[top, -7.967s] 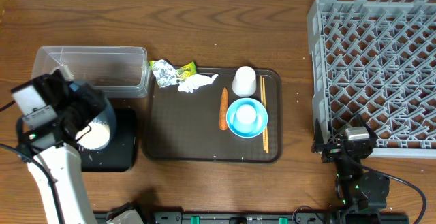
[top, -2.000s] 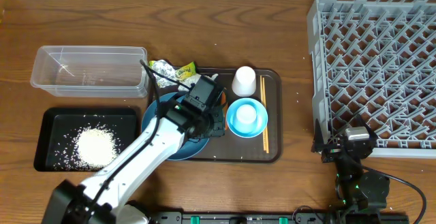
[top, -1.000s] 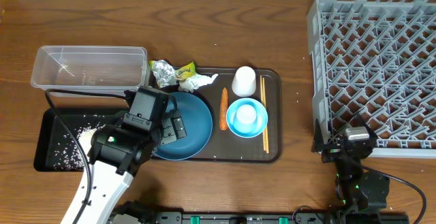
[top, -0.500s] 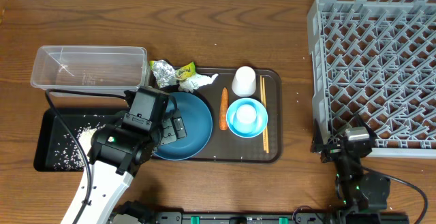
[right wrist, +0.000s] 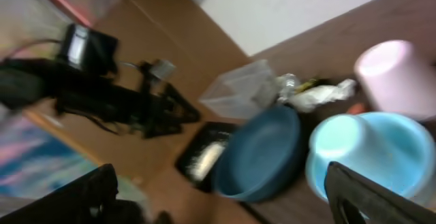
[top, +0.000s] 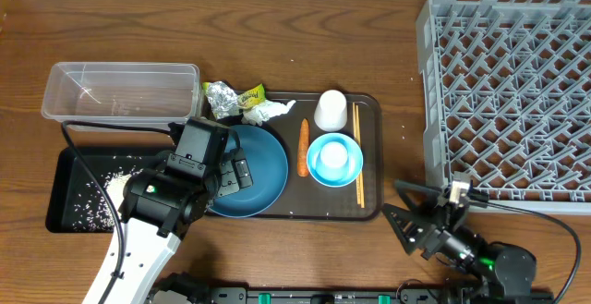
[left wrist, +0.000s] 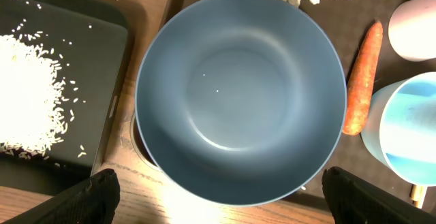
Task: Sort waste into correct bins and load items into the dishwasher rack
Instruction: 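Move the right gripper toward the light-blue cup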
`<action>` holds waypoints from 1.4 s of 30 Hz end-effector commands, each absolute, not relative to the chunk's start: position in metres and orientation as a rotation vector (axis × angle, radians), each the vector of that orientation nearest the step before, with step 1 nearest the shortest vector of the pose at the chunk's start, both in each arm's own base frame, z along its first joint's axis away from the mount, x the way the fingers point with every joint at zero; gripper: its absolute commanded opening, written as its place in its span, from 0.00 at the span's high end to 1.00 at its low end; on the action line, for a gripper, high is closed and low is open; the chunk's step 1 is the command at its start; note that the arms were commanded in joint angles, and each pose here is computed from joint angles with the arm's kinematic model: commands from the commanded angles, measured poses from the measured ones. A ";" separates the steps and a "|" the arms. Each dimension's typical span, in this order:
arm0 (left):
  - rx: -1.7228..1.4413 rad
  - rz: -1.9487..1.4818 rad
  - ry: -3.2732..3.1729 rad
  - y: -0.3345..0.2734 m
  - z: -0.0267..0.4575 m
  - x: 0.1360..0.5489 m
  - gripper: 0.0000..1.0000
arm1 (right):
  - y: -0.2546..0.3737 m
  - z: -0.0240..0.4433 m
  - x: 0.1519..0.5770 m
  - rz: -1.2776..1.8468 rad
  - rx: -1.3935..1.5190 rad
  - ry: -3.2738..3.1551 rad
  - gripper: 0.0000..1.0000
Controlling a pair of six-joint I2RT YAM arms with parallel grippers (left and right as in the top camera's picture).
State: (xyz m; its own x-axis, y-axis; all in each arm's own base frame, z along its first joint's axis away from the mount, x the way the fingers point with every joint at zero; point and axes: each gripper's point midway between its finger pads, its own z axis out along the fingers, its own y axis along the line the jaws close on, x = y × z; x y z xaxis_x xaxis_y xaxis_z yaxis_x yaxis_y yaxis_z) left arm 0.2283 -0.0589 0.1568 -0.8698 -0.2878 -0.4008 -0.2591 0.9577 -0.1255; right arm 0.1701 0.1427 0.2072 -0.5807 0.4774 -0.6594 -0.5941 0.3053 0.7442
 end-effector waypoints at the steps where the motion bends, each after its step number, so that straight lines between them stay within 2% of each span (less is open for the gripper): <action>1: -0.400 -0.070 2.665 -0.055 0.161 0.231 0.02 | 0.148 0.216 0.158 1.614 -0.059 1.668 0.01; 12: -0.400 -0.070 2.665 -0.055 0.161 0.231 0.02 | 0.146 0.217 0.160 1.518 -0.094 1.690 0.01; 22: -0.400 -0.070 2.665 -0.055 0.161 0.231 0.02 | 0.100 0.242 0.184 0.925 0.036 1.890 0.01; 28: -0.400 -0.070 2.665 -0.055 0.161 0.231 0.02 | 0.091 0.254 0.212 0.801 0.040 2.079 0.01; 35: -0.400 -0.070 2.665 -0.055 0.161 0.231 0.02 | 0.104 0.222 0.252 0.672 -0.032 2.372 0.01; 42: -0.400 -0.070 2.665 -0.055 0.161 0.231 0.02 | 0.158 0.185 0.275 0.394 -0.314 2.560 0.01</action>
